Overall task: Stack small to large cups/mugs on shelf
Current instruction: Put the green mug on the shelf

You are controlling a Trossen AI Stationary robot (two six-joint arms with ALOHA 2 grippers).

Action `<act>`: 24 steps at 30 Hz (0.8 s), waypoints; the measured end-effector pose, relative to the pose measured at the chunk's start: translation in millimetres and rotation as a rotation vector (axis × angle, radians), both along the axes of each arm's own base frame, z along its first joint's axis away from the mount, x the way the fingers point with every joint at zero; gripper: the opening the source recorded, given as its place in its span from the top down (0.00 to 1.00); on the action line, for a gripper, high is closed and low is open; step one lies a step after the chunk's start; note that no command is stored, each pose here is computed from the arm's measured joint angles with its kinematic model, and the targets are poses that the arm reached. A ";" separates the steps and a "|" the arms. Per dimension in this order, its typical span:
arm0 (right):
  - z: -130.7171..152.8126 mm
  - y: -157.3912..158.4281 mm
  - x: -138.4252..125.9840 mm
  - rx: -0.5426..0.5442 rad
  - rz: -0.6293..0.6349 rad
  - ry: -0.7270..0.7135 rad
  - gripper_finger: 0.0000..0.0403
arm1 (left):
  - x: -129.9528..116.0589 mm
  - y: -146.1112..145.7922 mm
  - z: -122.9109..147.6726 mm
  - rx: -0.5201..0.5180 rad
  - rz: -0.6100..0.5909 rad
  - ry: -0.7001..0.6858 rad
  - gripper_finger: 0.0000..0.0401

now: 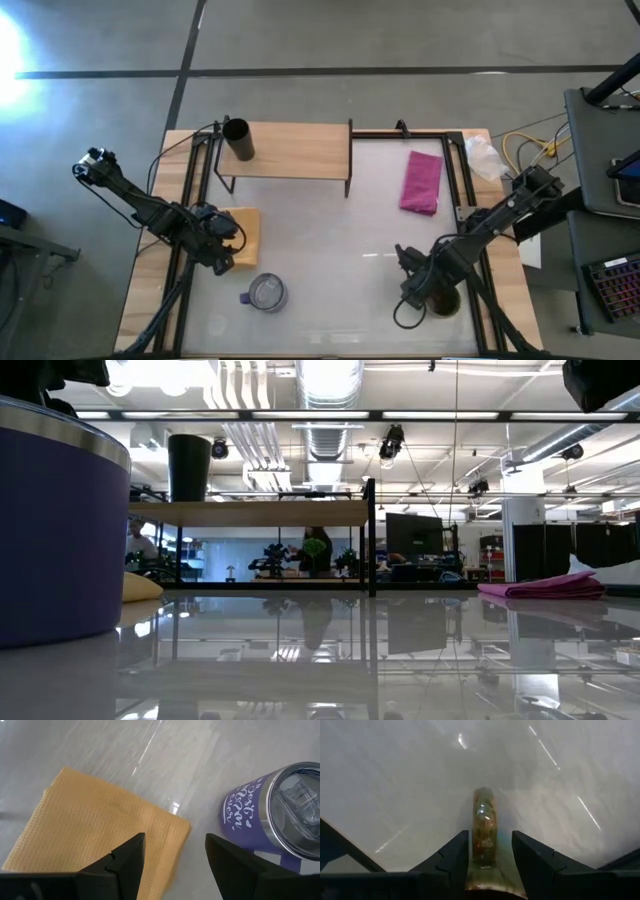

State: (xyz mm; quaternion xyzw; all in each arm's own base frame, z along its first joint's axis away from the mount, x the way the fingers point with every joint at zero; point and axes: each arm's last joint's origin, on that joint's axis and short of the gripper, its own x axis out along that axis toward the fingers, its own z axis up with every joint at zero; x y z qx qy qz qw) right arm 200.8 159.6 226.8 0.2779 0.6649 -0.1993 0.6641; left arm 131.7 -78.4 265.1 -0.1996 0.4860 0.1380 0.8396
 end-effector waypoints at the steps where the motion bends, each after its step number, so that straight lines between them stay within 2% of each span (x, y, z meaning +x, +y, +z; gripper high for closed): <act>1: -1.6 0.3 0.4 0.005 0.000 -0.006 0.64 | 0.0 0.0 0.0 -0.005 0.009 0.000 0.52; 10: -5.5 -0.2 0.0 0.002 0.004 -0.011 0.66 | 0.1 0.3 0.0 -0.013 0.025 0.000 0.52; 19: -8.4 -2.5 0.7 -0.001 0.023 -0.012 0.86 | 0.1 0.8 -1.4 -0.014 0.036 0.003 0.52; 24: -9.0 -5.9 3.0 0.005 0.042 -0.008 0.87 | -0.6 1.2 -5.5 -0.008 0.039 0.015 0.52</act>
